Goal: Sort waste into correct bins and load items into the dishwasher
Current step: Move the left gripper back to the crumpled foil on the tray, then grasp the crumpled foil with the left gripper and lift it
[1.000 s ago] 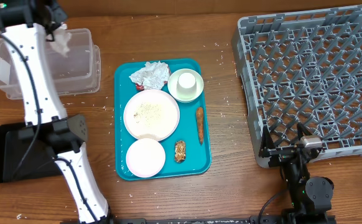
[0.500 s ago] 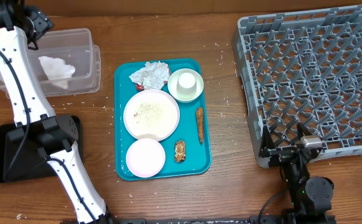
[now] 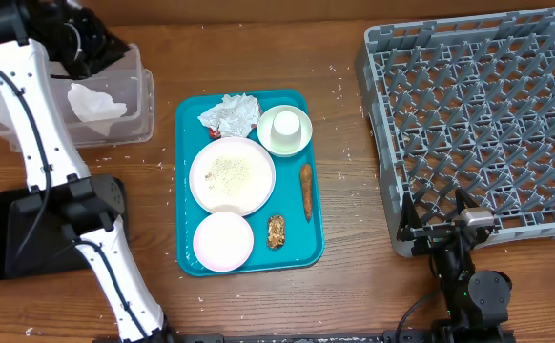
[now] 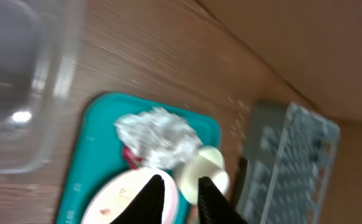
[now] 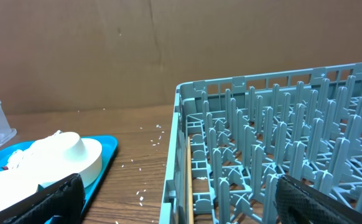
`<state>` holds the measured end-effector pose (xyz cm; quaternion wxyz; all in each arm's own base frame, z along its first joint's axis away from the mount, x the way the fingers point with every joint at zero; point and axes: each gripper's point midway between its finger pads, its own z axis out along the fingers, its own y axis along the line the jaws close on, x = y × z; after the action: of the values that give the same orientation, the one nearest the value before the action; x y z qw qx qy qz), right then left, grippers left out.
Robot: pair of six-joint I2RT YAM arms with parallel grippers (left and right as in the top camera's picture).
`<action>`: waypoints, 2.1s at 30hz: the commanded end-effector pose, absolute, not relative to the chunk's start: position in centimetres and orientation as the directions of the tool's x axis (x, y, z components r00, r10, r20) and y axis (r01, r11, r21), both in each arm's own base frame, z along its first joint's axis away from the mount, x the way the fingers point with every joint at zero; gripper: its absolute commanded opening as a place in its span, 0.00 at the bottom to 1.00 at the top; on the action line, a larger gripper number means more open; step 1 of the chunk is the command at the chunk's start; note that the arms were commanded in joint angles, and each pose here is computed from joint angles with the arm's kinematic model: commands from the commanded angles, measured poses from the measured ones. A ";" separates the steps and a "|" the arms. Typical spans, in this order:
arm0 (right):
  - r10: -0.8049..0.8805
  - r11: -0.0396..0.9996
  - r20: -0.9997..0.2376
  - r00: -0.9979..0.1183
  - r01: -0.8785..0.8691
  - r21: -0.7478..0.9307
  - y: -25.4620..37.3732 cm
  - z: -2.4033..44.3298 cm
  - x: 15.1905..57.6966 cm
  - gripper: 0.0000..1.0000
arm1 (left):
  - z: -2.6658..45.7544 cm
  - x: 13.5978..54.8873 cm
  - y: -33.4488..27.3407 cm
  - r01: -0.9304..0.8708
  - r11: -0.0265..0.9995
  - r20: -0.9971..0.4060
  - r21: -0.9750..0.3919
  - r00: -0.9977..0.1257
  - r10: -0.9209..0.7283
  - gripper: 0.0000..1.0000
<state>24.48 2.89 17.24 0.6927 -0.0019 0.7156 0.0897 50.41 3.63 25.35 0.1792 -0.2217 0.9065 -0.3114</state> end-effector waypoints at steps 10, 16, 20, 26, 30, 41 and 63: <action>0.119 0.985 -0.992 -0.036 -0.123 0.122 2.8 17.0 24.5 1.00 | 23.3 48.2 -10.0 0.076 0.965 -0.329 -0.253 -0.944 -0.012 1.00; 0.119 0.985 -0.992 -0.036 -0.123 0.122 2.8 17.0 24.5 1.00 | 20.4 47.5 -11.0 0.062 0.998 -0.278 -0.030 -0.959 0.051 0.76; 0.119 0.985 -0.992 -0.036 -0.123 0.122 2.8 17.0 24.5 1.00 | 18.6 47.6 -10.8 0.018 1.000 -0.243 0.001 -0.970 0.018 0.59; 0.119 0.985 -0.992 -0.036 -0.123 0.123 2.8 17.0 24.5 1.00 | 15.8 47.2 -11.1 0.020 1.000 -0.170 -0.022 -0.985 0.016 0.54; 0.119 0.985 -0.992 -0.036 -0.123 0.122 2.8 17.0 24.5 1.00 | 14.2 47.3 -11.4 0.025 0.999 -0.150 -0.034 -0.989 0.019 0.64; 0.119 0.985 -0.992 -0.036 -0.123 0.122 2.8 17.0 24.5 1.00 | 10.0 48.2 -12.3 0.038 0.997 -0.132 -0.067 -0.991 0.029 0.65; 0.119 0.985 -0.992 -0.036 -0.123 0.122 2.8 17.0 24.5 1.00 | 6.3 49.2 -12.0 0.036 0.998 -0.144 -0.048 -0.989 0.029 0.57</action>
<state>24.48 2.88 17.23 0.6926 -0.0016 0.7157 0.0897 49.58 -12.36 6.11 0.0741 0.0156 0.9967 -0.0294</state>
